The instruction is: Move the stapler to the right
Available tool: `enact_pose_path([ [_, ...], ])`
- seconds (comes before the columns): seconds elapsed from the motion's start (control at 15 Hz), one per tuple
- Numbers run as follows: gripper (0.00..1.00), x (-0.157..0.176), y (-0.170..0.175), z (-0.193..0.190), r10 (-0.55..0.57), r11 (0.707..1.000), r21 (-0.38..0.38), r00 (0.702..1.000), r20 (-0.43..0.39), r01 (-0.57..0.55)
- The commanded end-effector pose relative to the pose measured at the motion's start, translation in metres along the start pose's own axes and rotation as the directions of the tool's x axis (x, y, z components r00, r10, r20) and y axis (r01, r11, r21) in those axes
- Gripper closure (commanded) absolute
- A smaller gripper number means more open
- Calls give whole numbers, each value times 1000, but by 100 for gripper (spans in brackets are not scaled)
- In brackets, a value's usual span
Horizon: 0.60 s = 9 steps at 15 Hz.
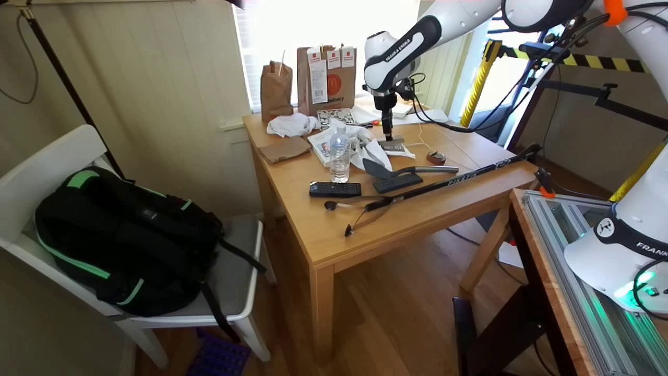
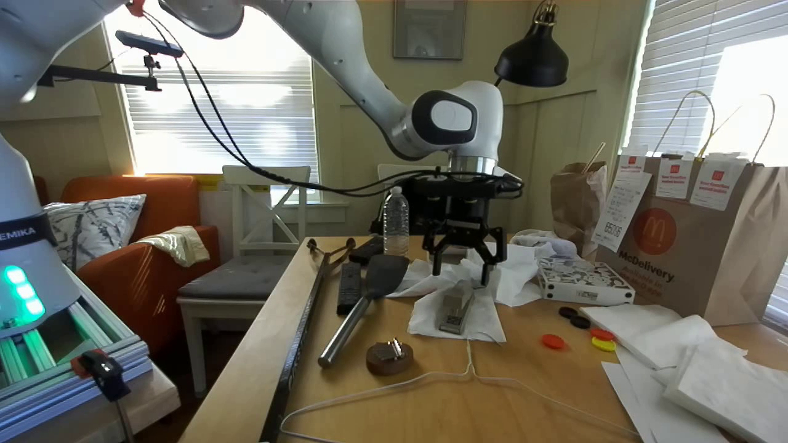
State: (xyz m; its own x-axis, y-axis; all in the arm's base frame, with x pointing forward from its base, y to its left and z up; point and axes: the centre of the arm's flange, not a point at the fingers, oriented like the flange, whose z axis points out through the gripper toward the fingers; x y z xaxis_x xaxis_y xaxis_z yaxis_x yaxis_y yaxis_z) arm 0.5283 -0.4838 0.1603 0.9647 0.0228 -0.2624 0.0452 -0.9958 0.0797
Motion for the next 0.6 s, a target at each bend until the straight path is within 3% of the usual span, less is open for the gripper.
enact_pose_path([
  [0.0,23,20,18,11,14,1000,20,1000,-13,-14],
  [0.2,34,27,19,19,12,1000,12,1000,-13,-12],
  [0.27,45,29,19,21,10,1000,10,1000,-13,-10],
  [0.4,41,32,18,26,3,1000,7,1000,-10,-3],
  [0.53,51,34,17,30,-4,1000,4,1000,-1,4],
])
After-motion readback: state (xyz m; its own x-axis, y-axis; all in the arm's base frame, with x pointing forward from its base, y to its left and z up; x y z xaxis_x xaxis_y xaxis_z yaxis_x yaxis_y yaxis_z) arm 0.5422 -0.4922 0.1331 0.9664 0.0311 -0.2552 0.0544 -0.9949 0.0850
